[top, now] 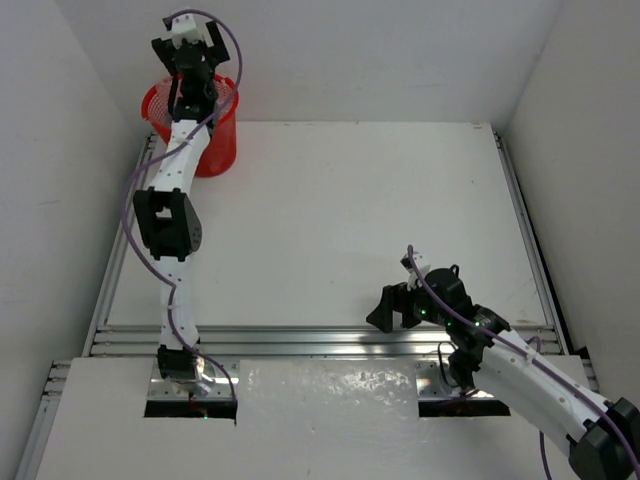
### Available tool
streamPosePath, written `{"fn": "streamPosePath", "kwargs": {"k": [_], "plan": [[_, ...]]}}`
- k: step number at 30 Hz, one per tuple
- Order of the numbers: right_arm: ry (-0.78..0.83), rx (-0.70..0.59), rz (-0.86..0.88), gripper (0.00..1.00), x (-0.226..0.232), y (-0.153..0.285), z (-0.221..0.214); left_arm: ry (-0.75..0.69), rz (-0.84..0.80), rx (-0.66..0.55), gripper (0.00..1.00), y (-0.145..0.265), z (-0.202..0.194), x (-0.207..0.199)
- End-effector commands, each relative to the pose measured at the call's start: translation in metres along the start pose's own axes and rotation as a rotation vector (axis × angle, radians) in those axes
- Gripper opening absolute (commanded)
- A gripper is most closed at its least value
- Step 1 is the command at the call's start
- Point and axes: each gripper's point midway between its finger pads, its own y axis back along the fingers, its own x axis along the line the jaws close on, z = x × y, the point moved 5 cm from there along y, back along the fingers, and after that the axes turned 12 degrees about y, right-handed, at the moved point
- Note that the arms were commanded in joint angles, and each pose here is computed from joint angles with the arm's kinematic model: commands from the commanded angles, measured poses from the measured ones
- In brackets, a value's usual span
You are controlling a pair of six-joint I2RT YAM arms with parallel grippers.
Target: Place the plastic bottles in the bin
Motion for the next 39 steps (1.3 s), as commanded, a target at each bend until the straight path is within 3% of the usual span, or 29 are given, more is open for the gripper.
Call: {"fn": "streamPosePath", "kwargs": {"k": [1, 2, 3, 4, 5, 6, 7, 8, 9, 10, 11, 12, 13, 14, 15, 18, 19, 22, 26, 31, 34, 39], "plan": [[0.002, -0.042, 0.046, 0.99, 0.006, -0.004, 0.007, 0.202, -0.074, -0.216, 1.0, 0.031, 0.159, -0.023], [0.004, -0.047, 0.027, 0.99, 0.004, -0.004, 0.01, 0.236, -0.067, -0.214, 0.99, 0.046, 0.183, -0.025], [0.006, -0.047, 0.011, 0.99, 0.002, -0.004, 0.011, 0.221, -0.04, -0.175, 0.99, 0.046, 0.172, -0.022], [0.012, -0.043, -0.009, 0.99, 0.0, -0.002, 0.012, 0.249, -0.034, -0.164, 1.0, 0.064, 0.191, -0.022], [0.017, -0.065, -0.034, 0.99, -0.001, 0.001, 0.021, 0.23, -0.014, -0.08, 1.0, 0.075, 0.183, -0.017], [0.017, -0.084, -0.109, 0.99, -0.009, 0.003, 0.027, 0.267, -0.021, -0.085, 1.0, 0.103, 0.214, -0.016], [0.015, -0.075, -0.153, 0.99, -0.013, 0.007, 0.028, 0.28, -0.013, -0.055, 1.0, 0.118, 0.217, -0.012], [0.024, -0.113, -0.191, 0.99, -0.014, 0.014, 0.043, 0.248, 0.034, 0.076, 1.0, 0.13, 0.169, 0.002], [0.019, -0.137, -0.283, 0.99, -0.023, 0.02, 0.051, 0.314, 0.025, 0.063, 1.0, 0.162, 0.193, 0.007], [0.01, -0.12, -0.343, 0.99, -0.028, 0.027, 0.052, 0.29, 0.061, 0.19, 1.0, 0.181, 0.143, 0.023], [-0.001, -0.158, -0.384, 0.99, -0.028, 0.036, 0.068, 0.297, 0.071, 0.252, 1.0, 0.202, 0.128, 0.031], [-0.004, -0.17, -0.45, 0.99, -0.034, 0.043, 0.073, 0.351, 0.038, 0.242, 1.0, 0.236, 0.146, 0.033], [-0.004, -0.152, -0.49, 0.99, -0.037, 0.049, 0.072, 0.337, 0.065, 0.248, 1.0, 0.264, 0.133, 0.024], [0.0, -0.177, -0.518, 0.99, -0.036, 0.058, 0.084, 0.282, 0.069, 0.307, 1.0, 0.29, 0.095, 0.024], [0.003, -0.161, -0.579, 0.99, -0.042, 0.066, 0.083, 0.295, -0.023, 0.357, 1.0, 0.329, 0.083, 0.015], [-0.008, -0.194, -0.641, 0.99, -0.041, 0.086, 0.099, 0.353, -0.122, 0.45, 1.0, 0.372, 0.071, 0.024], [-0.007, -0.189, -0.654, 0.99, -0.04, 0.094, 0.101, 0.313, -0.105, 0.526, 1.0, 0.387, 0.051, 0.036], [0.017, -0.207, -0.644, 0.99, -0.037, 0.107, 0.102, 0.246, -0.129, 0.594, 0.99, 0.417, 0.042, 0.056], [0.051, -0.231, -0.655, 0.99, -0.036, 0.124, 0.098, 0.197, -0.162, 0.551, 1.0, 0.44, 0.053, 0.077], [0.051, -0.25, -0.734, 0.99, -0.045, 0.137, 0.087, 0.208, -0.137, 0.54, 1.0, 0.459, 0.025, 0.1], [0.035, -0.282, -0.716, 0.99, -0.044, 0.137, 0.084, 0.238, -0.082, 0.487, 1.0, 0.458, 0.036, 0.107], [0.03, -0.294, -0.656, 0.99, -0.038, 0.133, 0.083, 0.211, 0.023, 0.525, 1.0, 0.454, 0.03, 0.114]]}}
